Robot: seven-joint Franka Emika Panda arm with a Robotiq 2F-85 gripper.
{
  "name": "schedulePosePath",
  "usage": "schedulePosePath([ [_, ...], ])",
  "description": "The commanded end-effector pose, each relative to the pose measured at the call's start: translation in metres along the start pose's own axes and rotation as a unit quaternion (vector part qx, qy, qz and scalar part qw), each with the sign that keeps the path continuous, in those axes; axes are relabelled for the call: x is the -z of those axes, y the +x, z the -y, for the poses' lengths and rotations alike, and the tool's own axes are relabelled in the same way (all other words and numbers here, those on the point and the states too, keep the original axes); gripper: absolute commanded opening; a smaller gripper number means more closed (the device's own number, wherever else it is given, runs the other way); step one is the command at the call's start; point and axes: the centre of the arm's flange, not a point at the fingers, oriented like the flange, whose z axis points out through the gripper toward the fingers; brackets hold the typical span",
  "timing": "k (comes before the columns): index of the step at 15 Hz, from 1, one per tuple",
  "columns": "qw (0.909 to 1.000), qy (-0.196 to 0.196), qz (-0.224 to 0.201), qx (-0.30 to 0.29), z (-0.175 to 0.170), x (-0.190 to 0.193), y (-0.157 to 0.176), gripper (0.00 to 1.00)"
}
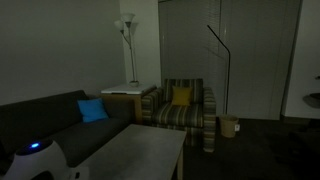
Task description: Put the cup on the white plate
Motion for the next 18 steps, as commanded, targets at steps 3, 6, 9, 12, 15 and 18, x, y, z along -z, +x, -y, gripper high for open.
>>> schedulePosePath([
  [3,0.9997,0.018,-0.016,0.005,0.002,-0.002,0.013,0.03],
  [6,0.9997,0.02,-0.014,0.002,0.001,0.002,0.018,0.03],
  [9,0.9995,0.025,0.01,0.015,0.001,0.0,0.021,0.03],
  [12,0.9987,0.022,0.029,0.036,0.003,0.0,0.022,0.03],
  [15,0.9979,0.013,0.042,0.047,0.004,0.004,0.025,0.03],
  [18,0.997,0.006,0.055,0.053,0.007,0.004,0.03,0.03],
])
